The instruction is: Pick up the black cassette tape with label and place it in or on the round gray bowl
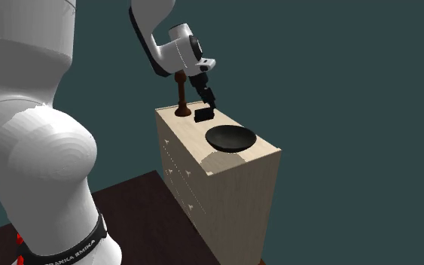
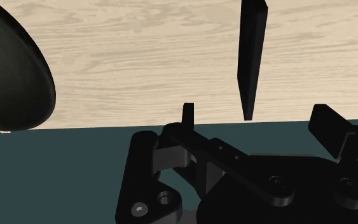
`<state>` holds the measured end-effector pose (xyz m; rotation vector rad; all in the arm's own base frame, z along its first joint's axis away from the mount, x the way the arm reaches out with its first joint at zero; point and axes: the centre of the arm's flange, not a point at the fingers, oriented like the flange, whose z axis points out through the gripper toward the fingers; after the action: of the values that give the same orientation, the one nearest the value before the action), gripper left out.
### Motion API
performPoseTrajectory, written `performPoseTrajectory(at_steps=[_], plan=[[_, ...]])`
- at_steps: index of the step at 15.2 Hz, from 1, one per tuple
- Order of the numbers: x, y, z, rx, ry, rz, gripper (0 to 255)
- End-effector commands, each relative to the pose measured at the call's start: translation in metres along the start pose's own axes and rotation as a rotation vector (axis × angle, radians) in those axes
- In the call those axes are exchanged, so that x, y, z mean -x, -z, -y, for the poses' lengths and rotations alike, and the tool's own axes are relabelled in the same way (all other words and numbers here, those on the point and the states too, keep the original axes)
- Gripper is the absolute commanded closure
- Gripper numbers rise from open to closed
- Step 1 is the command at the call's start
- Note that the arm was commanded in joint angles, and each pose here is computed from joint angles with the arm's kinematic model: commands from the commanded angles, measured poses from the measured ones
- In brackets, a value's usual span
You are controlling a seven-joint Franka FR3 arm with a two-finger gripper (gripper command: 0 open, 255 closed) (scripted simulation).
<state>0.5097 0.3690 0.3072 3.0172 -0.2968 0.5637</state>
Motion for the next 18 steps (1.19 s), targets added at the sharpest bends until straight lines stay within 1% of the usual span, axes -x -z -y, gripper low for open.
performPoseTrajectory(at_steps=[1,3,4,13,14,18], plan=[[0.000,0.000,0.000,0.000,0.000,0.000,0],[0.000,0.000,0.000,0.000,0.000,0.000,0],[0.000,0.000,0.000,0.000,0.000,0.000,255],[0.000,0.000,0.000,0.000,0.000,0.000,255],[0.000,0.000,0.000,0.000,0.000,0.000,0],[-0.054,-0.004,0.055,0.014,0.035,0.308,0]])
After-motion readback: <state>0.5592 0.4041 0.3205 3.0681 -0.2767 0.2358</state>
